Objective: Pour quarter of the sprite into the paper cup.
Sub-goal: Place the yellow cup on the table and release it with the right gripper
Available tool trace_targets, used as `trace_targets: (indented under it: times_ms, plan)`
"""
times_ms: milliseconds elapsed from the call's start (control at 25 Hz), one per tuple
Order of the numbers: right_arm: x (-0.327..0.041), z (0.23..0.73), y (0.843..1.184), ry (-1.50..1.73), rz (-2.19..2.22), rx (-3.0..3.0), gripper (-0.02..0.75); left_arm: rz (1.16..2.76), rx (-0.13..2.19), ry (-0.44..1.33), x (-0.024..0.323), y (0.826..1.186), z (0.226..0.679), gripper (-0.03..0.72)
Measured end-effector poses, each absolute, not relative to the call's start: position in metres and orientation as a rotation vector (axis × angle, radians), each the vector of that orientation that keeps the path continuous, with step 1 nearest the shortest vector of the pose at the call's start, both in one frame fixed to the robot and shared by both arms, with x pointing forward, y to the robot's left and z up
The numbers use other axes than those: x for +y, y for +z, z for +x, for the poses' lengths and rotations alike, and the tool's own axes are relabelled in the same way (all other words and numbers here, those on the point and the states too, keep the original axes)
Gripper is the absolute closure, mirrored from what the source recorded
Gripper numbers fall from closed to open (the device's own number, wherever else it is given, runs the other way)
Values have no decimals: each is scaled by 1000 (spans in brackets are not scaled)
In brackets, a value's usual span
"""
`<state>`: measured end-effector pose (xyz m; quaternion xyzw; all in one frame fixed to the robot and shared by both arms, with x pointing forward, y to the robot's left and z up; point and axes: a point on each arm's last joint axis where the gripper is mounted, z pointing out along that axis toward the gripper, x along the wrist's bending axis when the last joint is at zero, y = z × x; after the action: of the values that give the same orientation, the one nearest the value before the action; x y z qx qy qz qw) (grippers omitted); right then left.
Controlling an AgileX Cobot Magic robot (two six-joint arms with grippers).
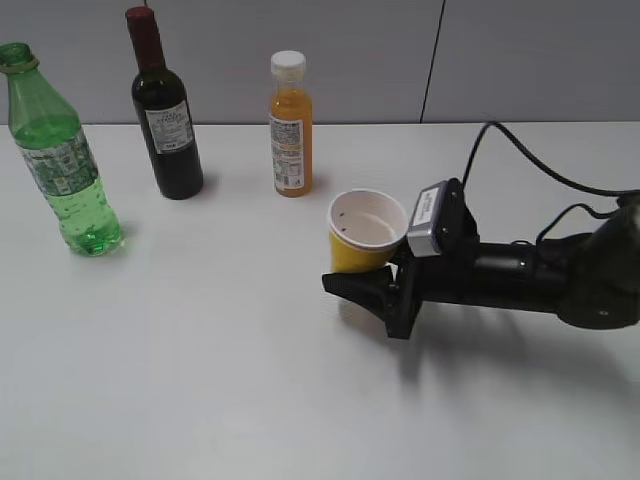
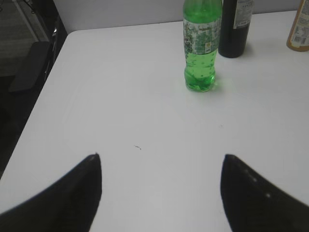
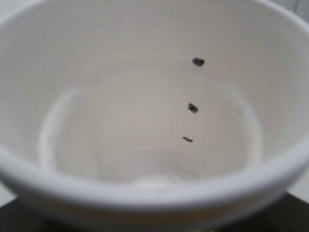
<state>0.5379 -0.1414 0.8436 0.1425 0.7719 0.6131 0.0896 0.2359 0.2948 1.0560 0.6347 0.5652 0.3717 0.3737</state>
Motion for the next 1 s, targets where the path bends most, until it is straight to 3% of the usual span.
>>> trace_targets:
  times_ms: [440,1000]
  plan:
    - [-81,548,844,1884,102,2446,292,1626,1448,952,295,1056,236,105]
    - [-70,561,815,1866,41,2581,292,1626,1448,952,295,1056,236,105]
